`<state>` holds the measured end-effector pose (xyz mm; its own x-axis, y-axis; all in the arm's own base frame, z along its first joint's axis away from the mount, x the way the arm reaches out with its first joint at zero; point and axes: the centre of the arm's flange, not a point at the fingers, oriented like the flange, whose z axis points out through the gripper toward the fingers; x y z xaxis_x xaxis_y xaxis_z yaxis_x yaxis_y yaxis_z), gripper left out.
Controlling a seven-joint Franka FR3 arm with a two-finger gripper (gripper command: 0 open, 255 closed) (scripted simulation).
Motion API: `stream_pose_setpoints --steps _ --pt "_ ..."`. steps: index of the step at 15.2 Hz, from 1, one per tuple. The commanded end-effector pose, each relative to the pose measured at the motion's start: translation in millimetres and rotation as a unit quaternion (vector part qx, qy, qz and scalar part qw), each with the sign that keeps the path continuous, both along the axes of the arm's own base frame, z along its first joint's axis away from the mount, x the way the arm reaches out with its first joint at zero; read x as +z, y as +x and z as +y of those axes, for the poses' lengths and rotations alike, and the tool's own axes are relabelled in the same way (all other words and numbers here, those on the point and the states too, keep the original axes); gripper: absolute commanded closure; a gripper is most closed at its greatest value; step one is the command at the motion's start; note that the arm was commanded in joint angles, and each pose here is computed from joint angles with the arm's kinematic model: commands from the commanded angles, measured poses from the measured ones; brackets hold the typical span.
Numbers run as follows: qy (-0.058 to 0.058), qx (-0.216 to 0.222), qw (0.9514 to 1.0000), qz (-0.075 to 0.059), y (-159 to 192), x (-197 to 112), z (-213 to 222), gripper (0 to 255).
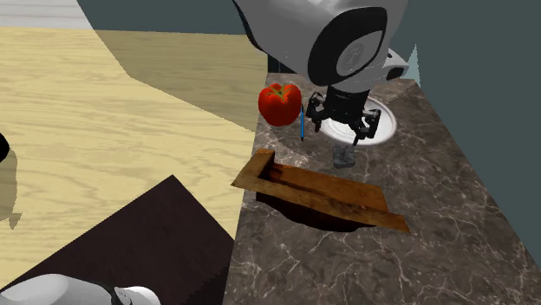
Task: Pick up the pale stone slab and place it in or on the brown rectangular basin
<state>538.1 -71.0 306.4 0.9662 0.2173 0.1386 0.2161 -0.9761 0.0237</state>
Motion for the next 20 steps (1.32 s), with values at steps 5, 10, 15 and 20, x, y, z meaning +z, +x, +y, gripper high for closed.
stream_pose_setpoints --steps 5,10,15,20 --pt "-0.007 0.022 0.9997 -0.006 40 -46 -11 0" --pt "-0.007 0.022 0.9997 -0.006 44 -72 -11 0" --pt "-0.007 0.022 0.9997 -0.006 46 -80 -11 0" --pt "-0.007 0.022 0.9997 -0.006 46 -80 -11 255"
